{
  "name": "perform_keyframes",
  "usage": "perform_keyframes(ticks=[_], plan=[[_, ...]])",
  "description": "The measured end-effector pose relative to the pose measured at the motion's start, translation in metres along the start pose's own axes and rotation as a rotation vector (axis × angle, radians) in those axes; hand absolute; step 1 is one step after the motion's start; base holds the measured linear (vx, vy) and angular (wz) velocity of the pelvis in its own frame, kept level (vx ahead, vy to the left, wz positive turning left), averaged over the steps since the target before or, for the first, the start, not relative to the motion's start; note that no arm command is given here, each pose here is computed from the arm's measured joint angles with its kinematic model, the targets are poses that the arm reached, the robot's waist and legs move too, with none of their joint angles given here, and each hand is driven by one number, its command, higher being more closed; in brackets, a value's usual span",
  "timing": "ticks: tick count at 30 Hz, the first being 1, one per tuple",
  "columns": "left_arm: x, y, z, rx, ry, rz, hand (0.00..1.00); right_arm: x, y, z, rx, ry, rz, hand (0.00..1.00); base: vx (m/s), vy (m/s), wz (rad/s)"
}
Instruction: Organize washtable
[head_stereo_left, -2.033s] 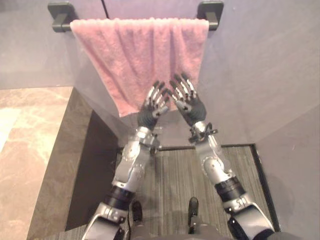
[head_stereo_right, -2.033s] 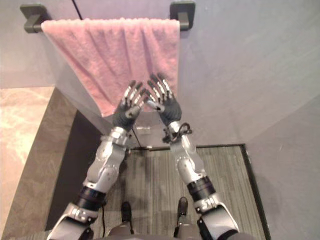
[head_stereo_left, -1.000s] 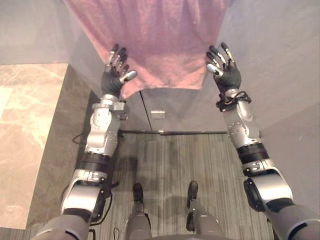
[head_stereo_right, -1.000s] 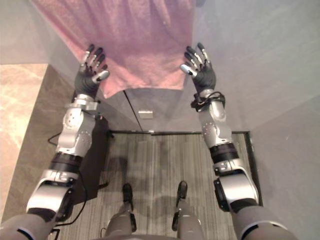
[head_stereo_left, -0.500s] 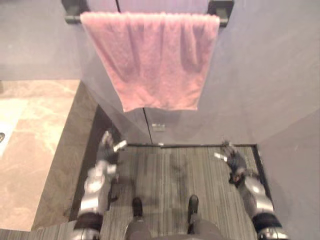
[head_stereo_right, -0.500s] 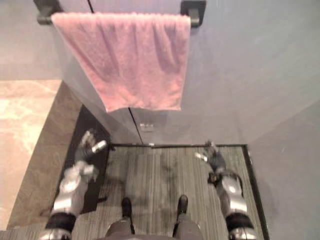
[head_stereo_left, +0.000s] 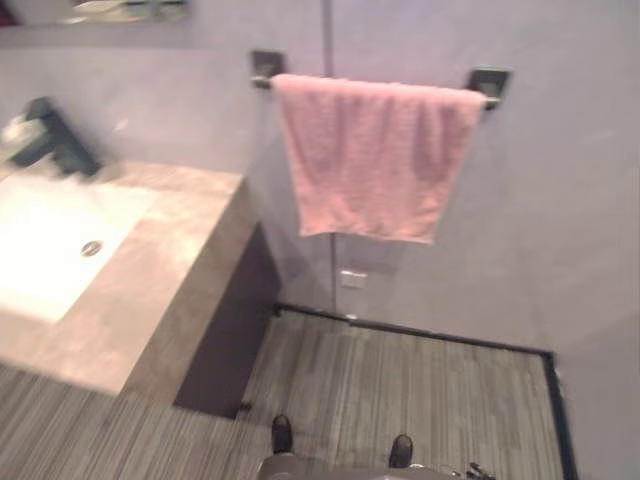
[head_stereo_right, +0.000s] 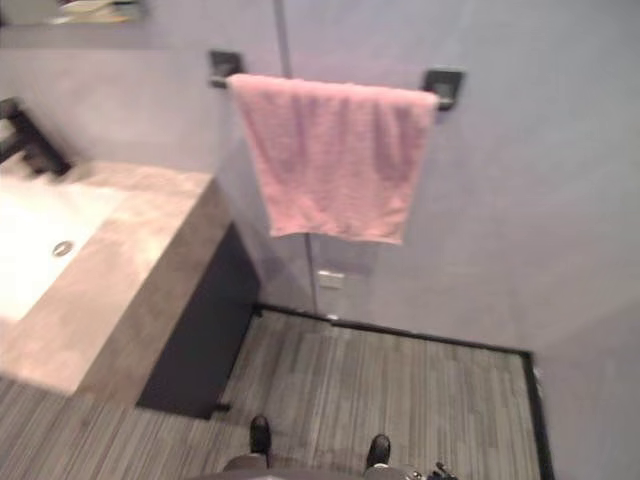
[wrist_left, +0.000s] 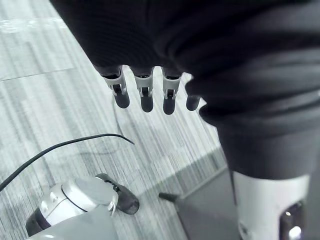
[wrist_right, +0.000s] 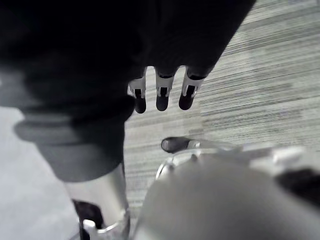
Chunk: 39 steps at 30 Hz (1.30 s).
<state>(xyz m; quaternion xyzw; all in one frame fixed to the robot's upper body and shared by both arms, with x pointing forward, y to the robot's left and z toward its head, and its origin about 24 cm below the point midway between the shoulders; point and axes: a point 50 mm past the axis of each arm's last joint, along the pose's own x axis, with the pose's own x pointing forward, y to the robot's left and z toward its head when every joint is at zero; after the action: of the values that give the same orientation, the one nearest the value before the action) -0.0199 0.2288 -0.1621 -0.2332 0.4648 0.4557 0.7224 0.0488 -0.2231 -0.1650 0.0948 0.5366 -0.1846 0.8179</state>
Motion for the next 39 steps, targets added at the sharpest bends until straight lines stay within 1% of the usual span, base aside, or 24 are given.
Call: perform_keyframes(ticks=[2,4,7,8,9,10,11,12,14,15,16,17,18,19,21,23,28,30,31,33,36,38,39], plan=[[-0.004,0.007,-0.015,-0.066,0.053,0.045,0.0,0.0,-0.007,0.002,-0.001,-0.007,-0.027,0.0,0.04,0.09,0.62],[-0.006,0.013,-0.02,-0.06,0.073,0.071,0.0,-0.003,-0.015,-0.004,-0.004,0.01,-0.06,0.0,0.06,0.176,0.69],[0.001,-0.009,0.002,-0.03,0.0,0.014,0.0,-0.002,-0.016,-0.007,0.026,0.039,-0.074,0.0,-0.01,0.192,1.61],[0.007,-0.016,0.028,-0.019,-0.085,-0.002,0.0,-0.001,-0.005,-0.014,0.04,0.078,-0.052,0.0,-0.03,-0.048,1.97],[0.009,-0.031,0.039,-0.001,-0.119,-0.033,0.0,0.001,-0.006,-0.01,0.039,0.076,-0.071,0.0,-0.01,-0.045,1.77],[0.009,-0.036,0.039,0.017,-0.12,-0.048,0.0,0.002,-0.008,-0.004,0.031,0.065,-0.079,0.0,0.0,0.121,1.47],[0.008,-0.054,0.04,0.084,-0.128,-0.107,0.0,0.004,-0.013,0.004,0.014,0.045,-0.097,0.0,-0.01,0.316,1.18],[0.007,-0.06,0.042,0.122,-0.137,-0.13,0.0,0.004,-0.012,0.007,0.007,0.04,-0.094,0.0,-0.03,0.363,1.33],[0.006,-0.068,0.043,0.246,-0.149,-0.169,0.0,0.007,0.007,0.012,-0.063,0.033,-0.042,0.0,-0.07,0.388,1.06],[0.005,-0.071,0.037,0.33,-0.144,-0.195,0.0,0.009,0.009,0.019,-0.11,0.01,-0.03,0.0,-0.07,0.337,0.89],[0.004,-0.072,0.037,0.357,-0.144,-0.205,0.0,0.009,0.008,0.02,-0.117,0.008,-0.03,0.0,-0.04,0.369,1.1],[0.003,-0.081,0.037,0.454,-0.16,-0.25,0.0,0.008,0.007,0.019,-0.127,0.007,-0.042,0.0,0.01,0.372,1.14],[0.002,-0.085,0.037,0.542,-0.175,-0.281,0.0,0.008,0.006,0.024,-0.12,-0.022,-0.061,0.0,0.01,0.372,1.2],[0.001,-0.088,0.035,0.572,-0.173,-0.297,0.0,0.008,0.004,0.029,-0.117,-0.047,-0.069,0.0,0.04,0.289,1.03],[0.004,-0.082,0.04,0.675,-0.185,-0.294,0.0,0.008,0.016,0.032,-0.071,-0.074,-0.03,0.0,0.06,0.094,1.01],[0.005,-0.083,0.04,0.699,-0.186,-0.299,0.0,0.008,0.021,0.029,-0.026,-0.073,-0.019,0.0,0.04,0.008,1.1],[0.003,-0.082,0.031,0.687,-0.164,-0.295,0.0,0.003,0.018,0.019,0.024,-0.082,-0.01,0.0,0.03,-0.058,1.0],[0.001,-0.086,0.028,0.666,-0.161,-0.305,0.0,0.002,0.016,0.02,0.036,-0.094,-0.013,0.0,0.06,-0.116,1.04],[0.001,-0.083,0.026,0.635,-0.155,-0.293,0.0,0.0,0.011,0.01,0.036,-0.074,-0.027,0.0,0.05,-0.17,1.02],[0.002,-0.078,0.028,0.599,-0.159,-0.268,0.0,-0.002,0.009,0.006,0.033,-0.069,-0.033,0.0,0.08,-0.213,0.97],[0.001,-0.069,0.026,0.485,-0.142,-0.219,0.0,-0.002,0.009,0.011,-0.034,-0.081,-0.027,0.0,0.02,-0.098,0.52],[0.002,-0.06,0.025,0.435,-0.129,-0.186,0.0,-0.001,0.012,0.012,-0.091,-0.078,-0.012,0.0,-0.03,0.106,0.15],[0.002,-0.058,0.025,0.433,-0.127,-0.178,0.0,-0.001,0.015,0.014,-0.108,-0.079,-0.005,0.0,-0.01,0.232,0.16]])
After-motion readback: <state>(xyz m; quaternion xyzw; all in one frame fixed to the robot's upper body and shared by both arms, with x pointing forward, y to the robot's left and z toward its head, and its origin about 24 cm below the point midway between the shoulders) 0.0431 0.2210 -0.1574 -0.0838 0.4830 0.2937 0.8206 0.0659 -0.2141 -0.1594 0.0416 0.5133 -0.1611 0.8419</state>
